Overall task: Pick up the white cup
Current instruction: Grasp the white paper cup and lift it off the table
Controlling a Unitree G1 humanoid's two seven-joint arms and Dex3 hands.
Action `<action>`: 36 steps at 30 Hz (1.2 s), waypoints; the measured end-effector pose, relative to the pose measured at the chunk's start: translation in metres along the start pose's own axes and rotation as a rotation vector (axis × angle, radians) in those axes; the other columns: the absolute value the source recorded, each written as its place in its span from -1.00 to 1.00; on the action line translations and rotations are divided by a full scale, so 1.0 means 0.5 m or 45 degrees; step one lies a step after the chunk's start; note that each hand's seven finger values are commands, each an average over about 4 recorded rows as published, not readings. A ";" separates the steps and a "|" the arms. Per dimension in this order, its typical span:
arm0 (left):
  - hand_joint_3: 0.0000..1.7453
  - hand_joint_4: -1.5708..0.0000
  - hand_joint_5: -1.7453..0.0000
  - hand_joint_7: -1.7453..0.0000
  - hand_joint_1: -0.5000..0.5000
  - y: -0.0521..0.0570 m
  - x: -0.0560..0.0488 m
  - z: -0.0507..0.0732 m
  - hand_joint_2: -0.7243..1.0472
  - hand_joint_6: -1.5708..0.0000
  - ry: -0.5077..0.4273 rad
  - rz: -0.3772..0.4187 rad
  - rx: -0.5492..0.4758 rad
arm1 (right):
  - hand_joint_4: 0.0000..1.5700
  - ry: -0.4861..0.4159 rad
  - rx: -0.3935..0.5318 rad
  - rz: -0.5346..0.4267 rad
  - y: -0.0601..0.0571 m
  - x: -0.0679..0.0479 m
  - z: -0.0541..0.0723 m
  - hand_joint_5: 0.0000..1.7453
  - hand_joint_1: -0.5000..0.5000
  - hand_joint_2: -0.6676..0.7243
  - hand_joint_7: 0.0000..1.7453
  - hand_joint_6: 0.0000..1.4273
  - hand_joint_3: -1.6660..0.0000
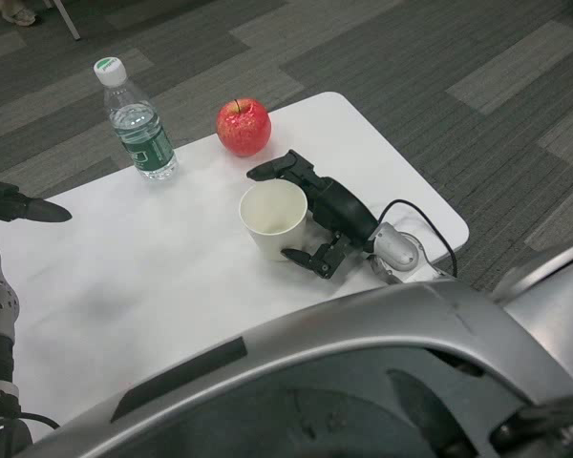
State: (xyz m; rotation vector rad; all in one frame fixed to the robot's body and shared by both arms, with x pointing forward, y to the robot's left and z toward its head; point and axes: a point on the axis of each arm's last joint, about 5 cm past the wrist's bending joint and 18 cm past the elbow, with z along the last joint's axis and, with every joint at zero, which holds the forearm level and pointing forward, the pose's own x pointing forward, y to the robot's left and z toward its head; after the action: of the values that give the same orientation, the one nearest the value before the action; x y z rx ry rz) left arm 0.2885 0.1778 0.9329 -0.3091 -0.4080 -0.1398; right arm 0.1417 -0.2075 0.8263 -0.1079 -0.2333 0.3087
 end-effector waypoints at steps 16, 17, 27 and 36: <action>-0.90 1.00 0.76 0.52 -0.73 0.003 -0.007 -0.004 -0.85 1.00 0.009 0.014 -0.007 | -0.41 -0.009 0.000 0.004 -0.002 0.006 0.001 1.00 -0.46 -0.55 0.68 0.14 -0.90; -0.90 1.00 0.76 0.52 -0.73 0.003 -0.007 -0.004 -0.85 1.00 0.009 0.014 -0.007 | -0.35 -0.013 -0.001 -0.001 -0.003 0.008 0.001 0.97 -0.44 -0.55 0.68 0.15 -0.90; -0.90 1.00 0.76 0.52 -0.73 0.005 -0.009 -0.004 -0.80 1.00 0.005 0.020 -0.011 | -0.24 -0.056 -0.013 -0.051 -0.021 0.025 0.019 0.89 -0.33 -0.55 0.68 0.09 -0.90; -0.90 1.00 0.76 0.52 -0.73 0.005 -0.010 -0.005 -0.80 1.00 -0.001 0.022 -0.016 | -0.24 -0.134 -0.124 -0.115 -0.081 0.070 0.052 0.89 -0.33 -0.55 0.66 0.02 -0.90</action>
State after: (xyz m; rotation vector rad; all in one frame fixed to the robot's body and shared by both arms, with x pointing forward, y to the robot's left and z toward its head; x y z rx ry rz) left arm 0.2853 0.1797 0.9279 -0.3250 -0.4054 -0.1253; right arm 0.1794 -0.2332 0.8648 -0.1773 -0.3571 0.2133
